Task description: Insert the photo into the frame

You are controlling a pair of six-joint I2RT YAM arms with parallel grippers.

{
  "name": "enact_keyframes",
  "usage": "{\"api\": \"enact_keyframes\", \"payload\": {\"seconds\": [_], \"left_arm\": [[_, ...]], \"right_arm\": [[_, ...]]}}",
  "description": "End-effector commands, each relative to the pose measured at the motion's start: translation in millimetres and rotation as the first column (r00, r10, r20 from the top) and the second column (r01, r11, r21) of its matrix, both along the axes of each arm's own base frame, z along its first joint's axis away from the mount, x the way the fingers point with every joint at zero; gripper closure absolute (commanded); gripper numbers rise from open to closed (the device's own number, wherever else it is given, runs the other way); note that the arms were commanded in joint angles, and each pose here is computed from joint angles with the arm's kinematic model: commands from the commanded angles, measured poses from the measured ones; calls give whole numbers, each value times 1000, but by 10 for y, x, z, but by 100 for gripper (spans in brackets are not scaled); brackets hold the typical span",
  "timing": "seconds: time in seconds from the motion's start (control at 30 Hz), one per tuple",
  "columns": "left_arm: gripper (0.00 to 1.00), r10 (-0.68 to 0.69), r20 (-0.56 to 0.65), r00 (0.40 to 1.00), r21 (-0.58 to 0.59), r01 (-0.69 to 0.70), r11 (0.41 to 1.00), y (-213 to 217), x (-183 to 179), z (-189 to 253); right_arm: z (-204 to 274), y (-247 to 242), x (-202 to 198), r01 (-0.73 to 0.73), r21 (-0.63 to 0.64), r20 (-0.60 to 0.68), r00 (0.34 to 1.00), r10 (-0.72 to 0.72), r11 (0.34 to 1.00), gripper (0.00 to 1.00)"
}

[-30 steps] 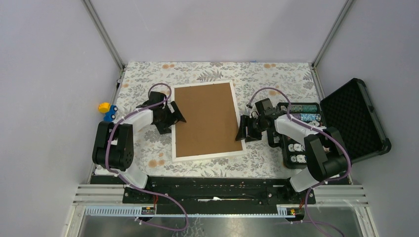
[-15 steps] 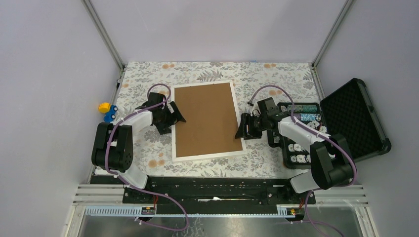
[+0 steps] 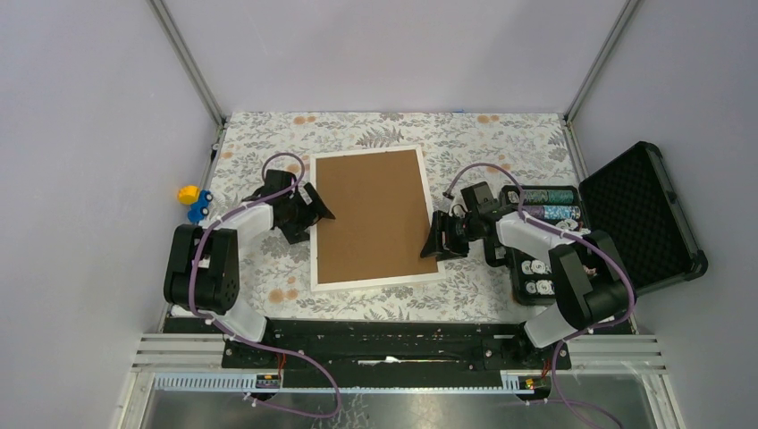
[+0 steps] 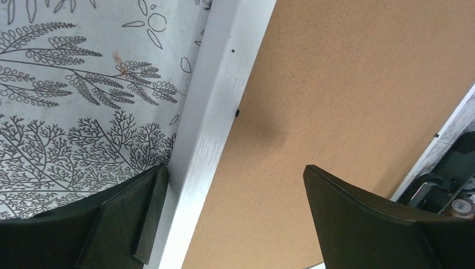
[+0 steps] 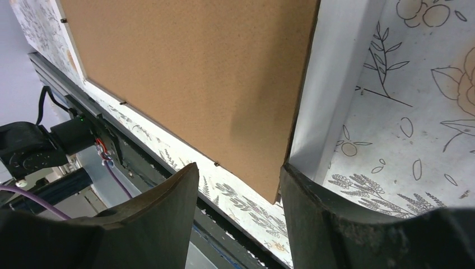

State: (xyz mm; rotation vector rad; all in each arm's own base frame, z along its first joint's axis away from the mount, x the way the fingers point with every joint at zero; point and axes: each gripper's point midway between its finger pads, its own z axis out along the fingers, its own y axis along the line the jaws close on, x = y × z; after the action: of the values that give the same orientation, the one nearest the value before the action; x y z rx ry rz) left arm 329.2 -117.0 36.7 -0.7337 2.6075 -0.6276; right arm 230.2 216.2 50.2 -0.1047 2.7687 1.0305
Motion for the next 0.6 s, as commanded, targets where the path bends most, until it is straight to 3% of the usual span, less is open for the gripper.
{"api": "enact_keyframes", "payload": {"seconds": [0.0, 0.57], "left_arm": [[1, -11, -56, 998, -120, 5, 993, -212, -180, -139], [1, 13, -41, 999, -119, -18, 993, -192, -224, -115]], "right_arm": [[206, 287, 20, -38, 114, 23, 999, 36, 993, 38], [873, 696, 153, -65, 221, 131, 991, 36, 973, 38]]}}
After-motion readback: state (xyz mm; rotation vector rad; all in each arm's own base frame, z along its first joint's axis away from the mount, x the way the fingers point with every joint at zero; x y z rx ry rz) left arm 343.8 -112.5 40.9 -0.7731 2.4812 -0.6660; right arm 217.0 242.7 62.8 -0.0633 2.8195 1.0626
